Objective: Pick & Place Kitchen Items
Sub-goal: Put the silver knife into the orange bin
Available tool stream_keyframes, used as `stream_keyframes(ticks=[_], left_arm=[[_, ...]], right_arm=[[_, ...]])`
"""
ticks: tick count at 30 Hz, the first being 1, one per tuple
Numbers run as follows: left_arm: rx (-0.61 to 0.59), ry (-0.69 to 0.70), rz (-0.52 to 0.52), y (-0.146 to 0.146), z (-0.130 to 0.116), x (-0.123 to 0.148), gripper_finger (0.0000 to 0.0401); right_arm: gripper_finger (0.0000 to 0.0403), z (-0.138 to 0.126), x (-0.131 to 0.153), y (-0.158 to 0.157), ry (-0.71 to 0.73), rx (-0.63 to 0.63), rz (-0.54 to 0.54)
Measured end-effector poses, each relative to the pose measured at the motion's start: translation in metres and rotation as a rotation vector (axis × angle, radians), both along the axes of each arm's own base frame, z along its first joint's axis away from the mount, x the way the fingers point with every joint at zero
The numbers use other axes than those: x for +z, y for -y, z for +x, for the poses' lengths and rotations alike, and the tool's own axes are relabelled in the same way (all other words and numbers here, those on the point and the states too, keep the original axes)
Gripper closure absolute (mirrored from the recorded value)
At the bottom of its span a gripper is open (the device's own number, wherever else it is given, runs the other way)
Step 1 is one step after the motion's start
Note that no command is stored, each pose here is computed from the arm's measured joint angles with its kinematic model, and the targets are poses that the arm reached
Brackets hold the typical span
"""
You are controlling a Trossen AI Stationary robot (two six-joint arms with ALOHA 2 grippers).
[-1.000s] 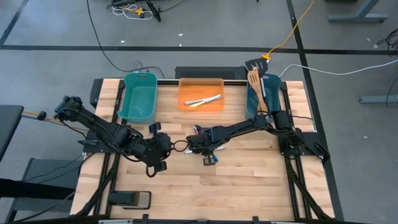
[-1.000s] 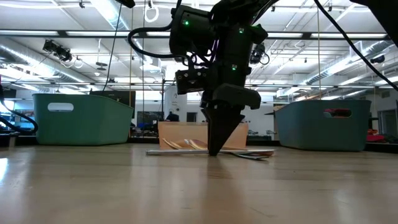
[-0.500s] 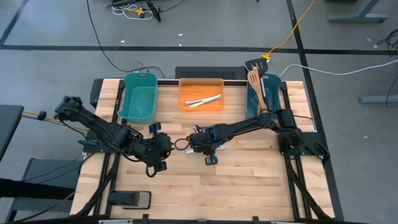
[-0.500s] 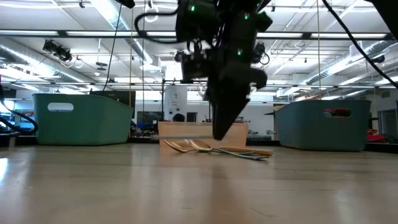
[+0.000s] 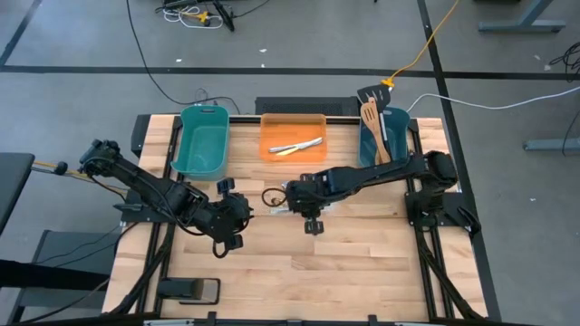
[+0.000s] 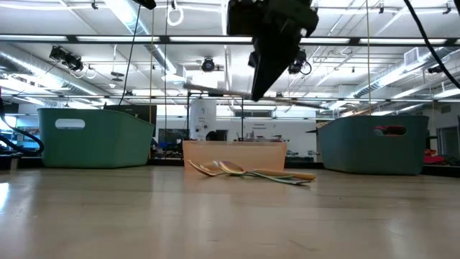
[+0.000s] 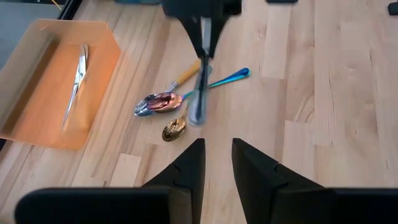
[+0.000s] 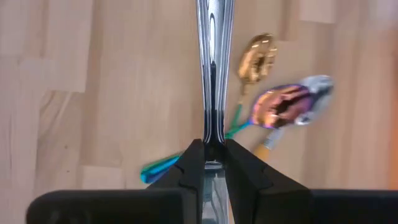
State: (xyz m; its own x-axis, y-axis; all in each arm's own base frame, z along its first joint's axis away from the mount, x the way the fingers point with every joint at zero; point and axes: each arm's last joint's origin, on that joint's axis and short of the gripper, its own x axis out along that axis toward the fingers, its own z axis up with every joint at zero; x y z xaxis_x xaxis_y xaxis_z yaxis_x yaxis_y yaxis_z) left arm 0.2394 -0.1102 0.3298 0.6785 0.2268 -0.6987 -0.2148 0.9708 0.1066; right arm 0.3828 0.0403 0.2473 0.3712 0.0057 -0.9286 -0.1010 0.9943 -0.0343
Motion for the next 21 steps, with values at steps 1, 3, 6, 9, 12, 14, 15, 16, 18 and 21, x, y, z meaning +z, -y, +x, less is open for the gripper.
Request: stream_keyframes(ticks=[1, 3, 6, 9, 12, 14, 15, 16, 18, 21], left_arm=[[0.000, 0.000, 0.000, 0.000, 0.000, 0.000, 0.0316], [0.000, 0.000, 0.000, 0.000, 0.000, 0.000, 0.0316], [0.000, 0.000, 0.000, 0.000, 0.000, 0.000, 0.0316], [0.000, 0.001, 0.000, 0.000, 0.000, 0.000, 0.0316], [0.000, 0.003, -0.001, 0.000, 0.000, 0.000, 0.0316], [0.000, 0.004, -0.002, 0.000, 0.000, 0.000, 0.0316], [0.000, 0.004, -0.002, 0.000, 0.000, 0.000, 0.0316], [0.000, 0.004, -0.002, 0.000, 0.000, 0.000, 0.0316], [-0.001, 0.005, -0.002, 0.000, 0.000, 0.000, 0.0316], [-0.006, 0.004, 0.003, 0.000, 0.000, 0.000, 0.0316]], right_arm=[[0.0354, -0.003, 0.005, 0.001, 0.006, -0.008, -0.013], [0.0354, -0.008, 0.013, 0.002, 0.014, -0.020, -0.031], [0.0354, -0.014, 0.023, 0.004, 0.039, -0.052, -0.059], [0.0354, -0.017, 0.029, 0.006, 0.050, -0.061, -0.095], [0.0354, -0.020, 0.035, 0.011, 0.069, -0.077, -0.117], [0.0354, -0.020, 0.036, 0.014, 0.077, -0.087, -0.117], [0.0354, -0.020, 0.038, 0.016, 0.079, -0.091, -0.117], [0.0354, -0.021, 0.038, 0.017, 0.077, -0.094, -0.117], [0.0354, -0.022, 0.042, 0.021, 0.090, -0.100, -0.112], [0.0354, -0.024, 0.045, 0.027, 0.096, -0.115, -0.110]])
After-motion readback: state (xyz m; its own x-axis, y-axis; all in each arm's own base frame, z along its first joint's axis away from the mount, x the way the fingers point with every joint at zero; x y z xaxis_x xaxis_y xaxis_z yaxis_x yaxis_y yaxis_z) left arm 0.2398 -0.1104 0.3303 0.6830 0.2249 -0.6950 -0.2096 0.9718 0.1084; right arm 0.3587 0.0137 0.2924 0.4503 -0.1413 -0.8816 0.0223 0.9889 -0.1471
